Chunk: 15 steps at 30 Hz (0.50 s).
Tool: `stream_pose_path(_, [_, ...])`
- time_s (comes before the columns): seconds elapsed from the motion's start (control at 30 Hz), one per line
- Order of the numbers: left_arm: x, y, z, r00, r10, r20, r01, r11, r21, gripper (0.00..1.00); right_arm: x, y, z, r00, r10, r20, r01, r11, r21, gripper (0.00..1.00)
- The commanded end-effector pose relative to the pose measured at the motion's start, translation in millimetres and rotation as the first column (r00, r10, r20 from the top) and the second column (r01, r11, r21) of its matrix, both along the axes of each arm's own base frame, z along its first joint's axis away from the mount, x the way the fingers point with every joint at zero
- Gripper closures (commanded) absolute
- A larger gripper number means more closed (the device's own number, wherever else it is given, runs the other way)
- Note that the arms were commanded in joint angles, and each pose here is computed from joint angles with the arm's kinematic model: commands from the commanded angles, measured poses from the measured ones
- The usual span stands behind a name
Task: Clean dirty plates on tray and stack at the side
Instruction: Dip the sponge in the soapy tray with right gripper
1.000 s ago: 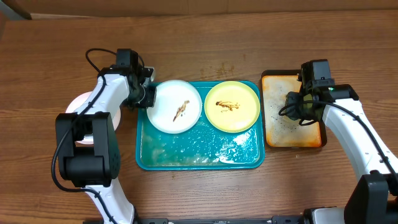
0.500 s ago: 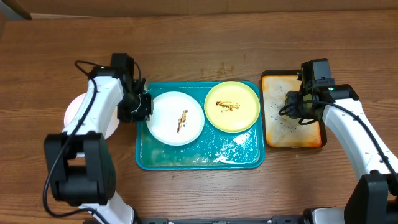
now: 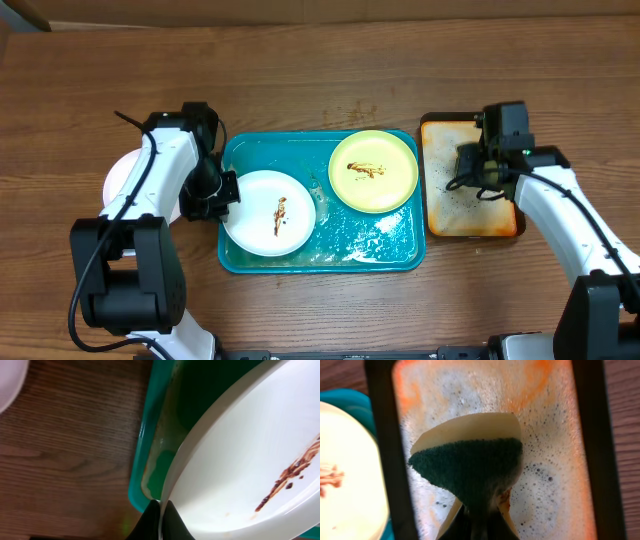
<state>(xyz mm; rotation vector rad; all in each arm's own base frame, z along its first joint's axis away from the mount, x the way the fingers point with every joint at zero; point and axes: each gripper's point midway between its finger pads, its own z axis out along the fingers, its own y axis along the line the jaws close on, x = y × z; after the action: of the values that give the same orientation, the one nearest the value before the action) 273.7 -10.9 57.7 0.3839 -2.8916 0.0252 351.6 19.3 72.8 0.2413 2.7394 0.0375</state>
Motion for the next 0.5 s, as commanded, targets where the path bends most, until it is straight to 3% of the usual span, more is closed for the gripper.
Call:
stream_pose_path(0.0, [-8, -9, -4, 1.0, -0.001, -0.009, 0.001, 1.0, 0.003, 0.96, -8, -1, -18, 1.0, 0.011, -0.014, -0.011, 1.0, -0.002, 0.96])
stream_pose_path(0.47, [-12, -37, -7, 0.994, -0.109, -0.005, 0.109, 0.994, 0.003, 0.96, -27, 9, -62, 1.0, 0.014, 0.016, -0.015, 0.998, 0.065, 0.95])
